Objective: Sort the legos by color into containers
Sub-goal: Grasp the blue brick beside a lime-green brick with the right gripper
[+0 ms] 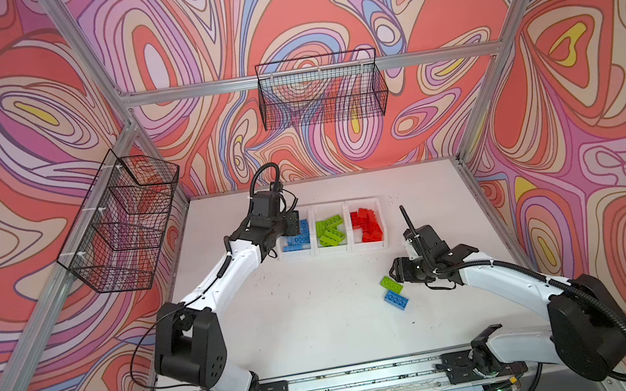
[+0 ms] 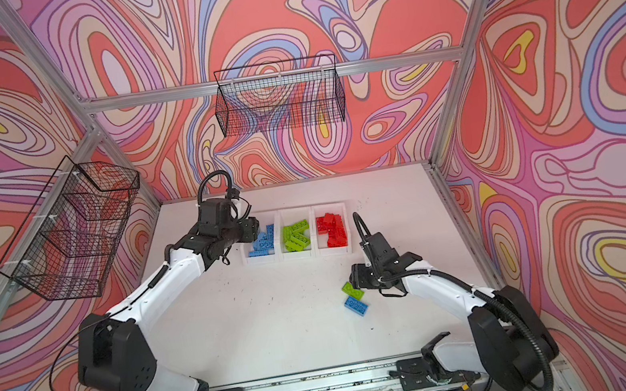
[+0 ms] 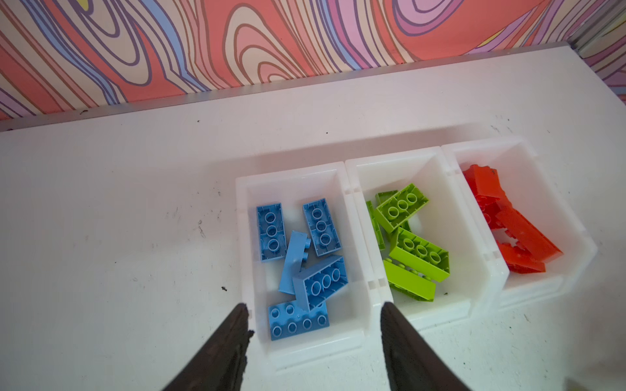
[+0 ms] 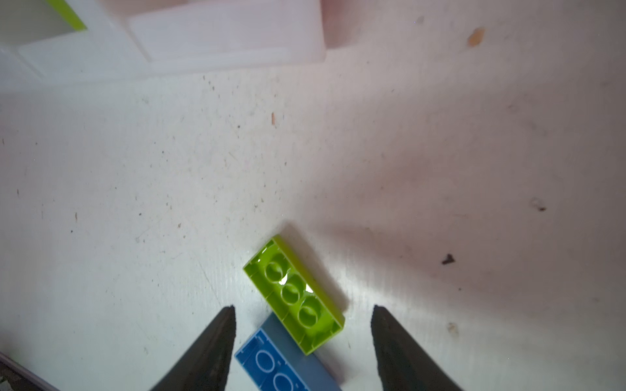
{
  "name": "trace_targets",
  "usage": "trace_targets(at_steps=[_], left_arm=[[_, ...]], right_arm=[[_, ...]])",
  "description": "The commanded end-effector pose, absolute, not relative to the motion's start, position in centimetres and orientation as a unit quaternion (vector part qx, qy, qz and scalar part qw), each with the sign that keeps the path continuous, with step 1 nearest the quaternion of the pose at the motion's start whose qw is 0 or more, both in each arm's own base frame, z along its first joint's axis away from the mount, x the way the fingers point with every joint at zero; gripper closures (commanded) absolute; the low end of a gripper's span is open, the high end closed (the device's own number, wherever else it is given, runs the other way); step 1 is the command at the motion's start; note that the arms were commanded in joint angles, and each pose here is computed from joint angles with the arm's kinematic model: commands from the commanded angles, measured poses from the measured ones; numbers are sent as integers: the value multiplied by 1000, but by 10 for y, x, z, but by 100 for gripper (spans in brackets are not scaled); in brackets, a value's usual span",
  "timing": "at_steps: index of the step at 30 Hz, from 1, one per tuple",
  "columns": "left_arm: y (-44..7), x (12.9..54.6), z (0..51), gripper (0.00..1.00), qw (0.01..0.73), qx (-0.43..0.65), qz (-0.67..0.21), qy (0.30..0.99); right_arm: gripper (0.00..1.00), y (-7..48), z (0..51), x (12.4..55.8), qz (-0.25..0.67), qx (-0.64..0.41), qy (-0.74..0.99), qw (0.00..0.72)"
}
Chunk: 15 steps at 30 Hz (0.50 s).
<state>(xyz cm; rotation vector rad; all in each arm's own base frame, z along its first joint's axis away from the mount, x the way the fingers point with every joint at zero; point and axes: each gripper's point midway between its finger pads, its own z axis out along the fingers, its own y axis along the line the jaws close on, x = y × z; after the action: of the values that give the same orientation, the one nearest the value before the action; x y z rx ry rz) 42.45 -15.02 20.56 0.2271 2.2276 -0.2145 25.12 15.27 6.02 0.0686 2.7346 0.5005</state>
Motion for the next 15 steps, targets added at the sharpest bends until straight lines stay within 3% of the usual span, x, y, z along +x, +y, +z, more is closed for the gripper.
trace_targets(at_steps=[1, 7, 15], left_arm=[[-144, 416, 194, 36, 426, 115, -73, 894], [-155, 413, 197, 36, 425, 124, -104, 891], [-153, 410, 196, 37, 426, 126, -101, 890]], right_arm=[[31, 147, 49, 228, 153, 42, 976, 151], [31, 151, 41, 202, 124, 39, 982, 137], [32, 185, 39, 183, 153, 8, 980, 128]])
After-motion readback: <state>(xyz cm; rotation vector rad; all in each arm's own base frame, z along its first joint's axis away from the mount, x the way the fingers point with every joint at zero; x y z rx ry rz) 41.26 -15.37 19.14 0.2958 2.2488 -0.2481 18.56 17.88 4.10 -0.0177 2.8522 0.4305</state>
